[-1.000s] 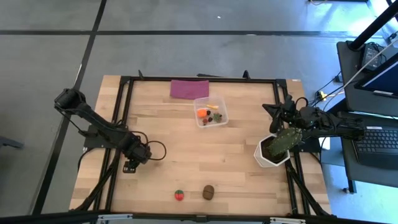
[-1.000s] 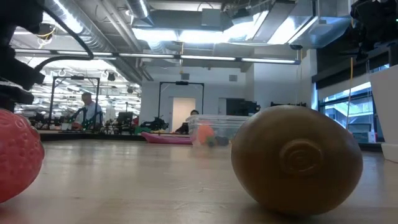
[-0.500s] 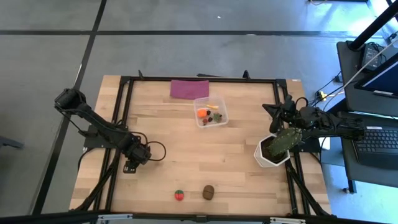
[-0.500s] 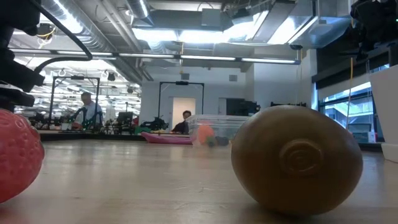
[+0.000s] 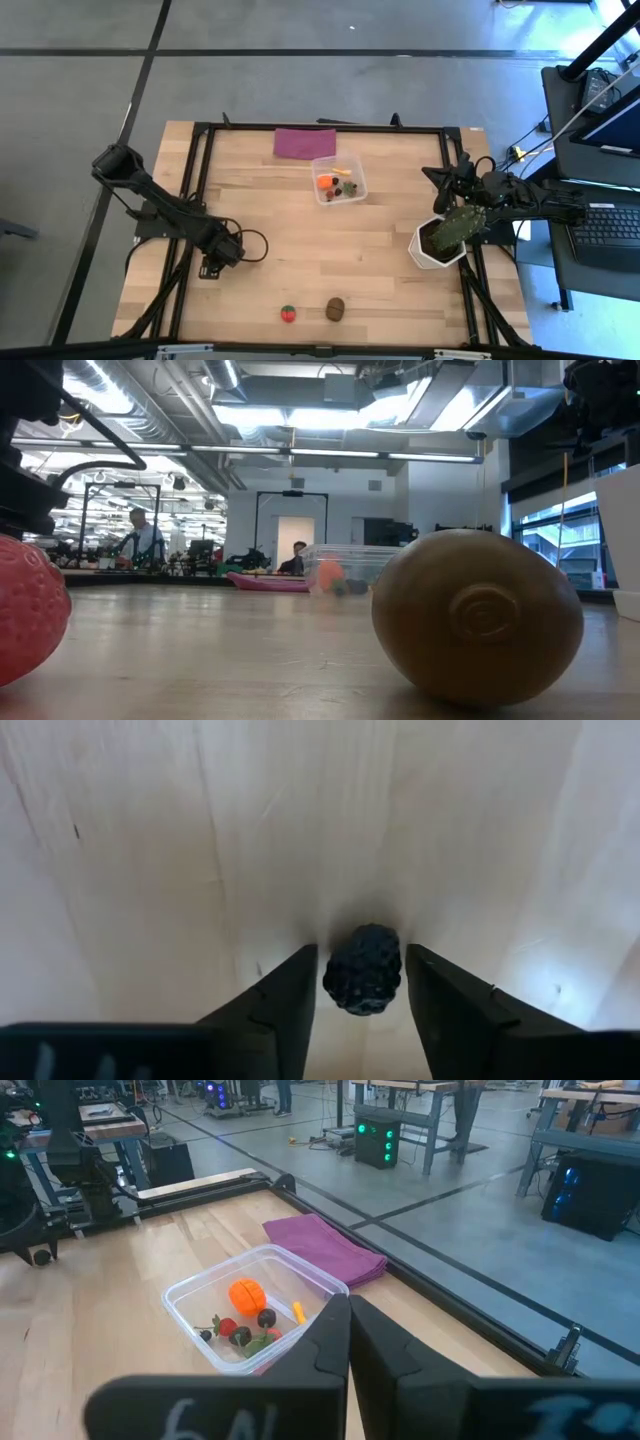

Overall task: Pick and placing Produce into tupperware
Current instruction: Put the blackberry into the transparent bin

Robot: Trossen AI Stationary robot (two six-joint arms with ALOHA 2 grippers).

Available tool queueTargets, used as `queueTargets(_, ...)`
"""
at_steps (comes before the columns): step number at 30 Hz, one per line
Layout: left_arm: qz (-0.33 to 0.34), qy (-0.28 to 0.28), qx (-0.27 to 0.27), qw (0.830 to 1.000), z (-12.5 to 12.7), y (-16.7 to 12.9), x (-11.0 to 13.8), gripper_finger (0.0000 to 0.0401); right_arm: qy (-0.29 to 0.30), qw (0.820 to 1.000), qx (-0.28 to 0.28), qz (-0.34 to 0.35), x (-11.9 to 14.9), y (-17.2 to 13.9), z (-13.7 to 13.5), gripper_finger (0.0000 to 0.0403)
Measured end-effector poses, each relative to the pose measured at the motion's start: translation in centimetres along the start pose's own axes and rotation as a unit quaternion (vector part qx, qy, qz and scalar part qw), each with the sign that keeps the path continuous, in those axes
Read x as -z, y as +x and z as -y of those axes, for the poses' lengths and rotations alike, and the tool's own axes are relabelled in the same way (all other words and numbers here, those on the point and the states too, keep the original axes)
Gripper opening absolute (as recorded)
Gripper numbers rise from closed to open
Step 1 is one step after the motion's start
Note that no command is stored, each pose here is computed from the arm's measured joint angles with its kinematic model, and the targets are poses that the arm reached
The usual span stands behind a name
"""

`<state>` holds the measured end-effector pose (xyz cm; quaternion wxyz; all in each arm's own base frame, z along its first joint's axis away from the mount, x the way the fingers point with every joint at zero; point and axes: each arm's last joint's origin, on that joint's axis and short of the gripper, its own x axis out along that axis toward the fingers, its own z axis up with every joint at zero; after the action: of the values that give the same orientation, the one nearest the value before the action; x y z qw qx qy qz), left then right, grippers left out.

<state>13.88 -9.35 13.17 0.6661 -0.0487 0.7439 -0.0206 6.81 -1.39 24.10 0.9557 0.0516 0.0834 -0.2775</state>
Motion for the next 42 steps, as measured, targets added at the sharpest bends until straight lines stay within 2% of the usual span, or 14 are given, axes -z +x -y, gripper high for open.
queueTargets(3, -0.006, -0.024, -0.005, 1.000, 0.1, 0.3, -0.2, 0.0147, -0.001, 1.000, 0.000, 0.000, 0.0, 0.0, 0.0, 0.0009)
queueTargets(7, -0.006, -0.025, -0.007, 1.000, 0.1, 0.3, -0.2, 0.0138, -0.002, 1.000, 0.000, 0.000, 0.0, 0.0, 0.0, 0.0009)
queueTargets(15, -0.013, -0.020, -0.003, 1.000, 0.1, 0.2, -0.3, 0.0085, -0.001, 1.000, 0.001, 0.000, 0.0, 0.0, 0.0, 0.0009)
queueTargets(18, -0.027, -0.015, 0.040, 0.999, 0.2, -0.2, -0.8, 0.0085, -0.002, 1.000, 0.000, 0.000, 0.0, 0.0, 0.0, 0.0009)
queueTargets(22, -0.019, -0.015, 0.157, 0.987, 0.4, -1.1, -2.4, 0.0094, -0.002, 1.000, 0.001, 0.000, 0.0, 0.0, 0.0, 0.0009)
queueTargets(27, 0.067, -0.027, 0.292, 0.954, -0.1, -2.3, -5.5, 0.0099, -0.007, 1.000, 0.001, 0.001, 0.0, 0.0, 0.0, 0.0009)
queueTargets(30, 0.163, -0.039, 0.340, 0.925, -1.3, -3.6, -7.8, 0.0085, -0.012, 1.000, 0.001, 0.001, 0.0, 0.0, 0.0, 0.0009)
queueTargets(32, 0.235, -0.058, 0.354, 0.903, -2.5, -4.6, -9.3, 0.0083, -0.013, 1.000, 0.000, 0.003, -0.1, 0.0, 0.0, 0.0009)
queueTargets(35, 0.349, -0.114, 0.341, 0.865, -5.0, -6.3, -11.1, 0.0083, -0.013, 1.000, 0.000, 0.004, -0.1, 0.0, 0.0, 0.0009)
queueTargets(37, 0.410, -0.145, 0.313, 0.844, -6.7, -7.4, -11.9, 0.0088, -0.013, 1.000, 0.000, 0.004, -0.1, 0.0, 0.0, 0.0009)
queueTargets(39, 0.465, -0.152, 0.264, 0.831, -8.0, -9.0, -12.7, 0.0093, -0.014, 1.000, 0.000, 0.004, -0.1, 0.0, 0.0, 0.0009)
queueTargets(42, 0.548, -0.132, 0.172, 0.808, -9.6, -12.4, -14.2, 0.0092, -0.014, 1.000, 0.000, 0.004, -0.1, 0.0, 0.0, 0.0009)
